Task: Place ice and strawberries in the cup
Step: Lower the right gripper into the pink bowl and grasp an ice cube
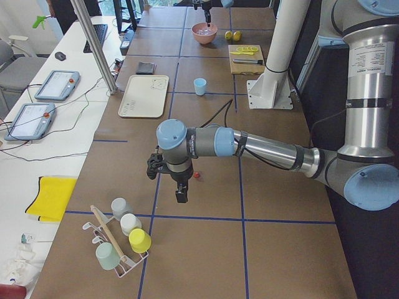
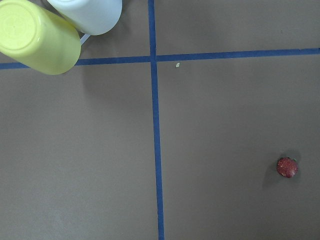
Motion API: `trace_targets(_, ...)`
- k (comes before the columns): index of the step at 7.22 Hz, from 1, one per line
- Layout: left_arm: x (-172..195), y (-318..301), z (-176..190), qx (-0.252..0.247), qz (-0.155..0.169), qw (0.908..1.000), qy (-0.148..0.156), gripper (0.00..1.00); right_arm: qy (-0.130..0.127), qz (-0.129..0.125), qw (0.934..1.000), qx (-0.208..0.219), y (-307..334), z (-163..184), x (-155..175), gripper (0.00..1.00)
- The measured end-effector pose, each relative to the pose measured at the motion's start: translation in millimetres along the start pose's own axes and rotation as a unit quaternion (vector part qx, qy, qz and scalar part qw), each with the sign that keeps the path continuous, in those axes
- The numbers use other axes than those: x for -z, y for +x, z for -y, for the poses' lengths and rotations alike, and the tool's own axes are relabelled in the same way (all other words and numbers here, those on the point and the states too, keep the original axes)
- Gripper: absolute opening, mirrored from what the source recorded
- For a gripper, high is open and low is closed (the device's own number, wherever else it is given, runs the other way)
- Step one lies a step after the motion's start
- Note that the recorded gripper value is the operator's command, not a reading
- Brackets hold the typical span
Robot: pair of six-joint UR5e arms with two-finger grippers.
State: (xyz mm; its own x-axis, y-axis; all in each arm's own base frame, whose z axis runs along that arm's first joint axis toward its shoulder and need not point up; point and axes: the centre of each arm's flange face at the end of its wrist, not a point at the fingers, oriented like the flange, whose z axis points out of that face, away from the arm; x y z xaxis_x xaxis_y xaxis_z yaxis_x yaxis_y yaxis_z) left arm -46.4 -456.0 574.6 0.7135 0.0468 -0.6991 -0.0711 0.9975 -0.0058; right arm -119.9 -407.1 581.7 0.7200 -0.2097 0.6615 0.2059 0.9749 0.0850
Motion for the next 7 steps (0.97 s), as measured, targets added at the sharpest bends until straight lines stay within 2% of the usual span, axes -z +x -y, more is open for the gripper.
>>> trace_targets(7, 1.8, 1.7, 2.3, -0.001, 0.000, 1.0000, 0.002, 1.00, -0.006, -0.010, 0.9999, 0.004, -2.2, 20.6, -16.3, 0.69)
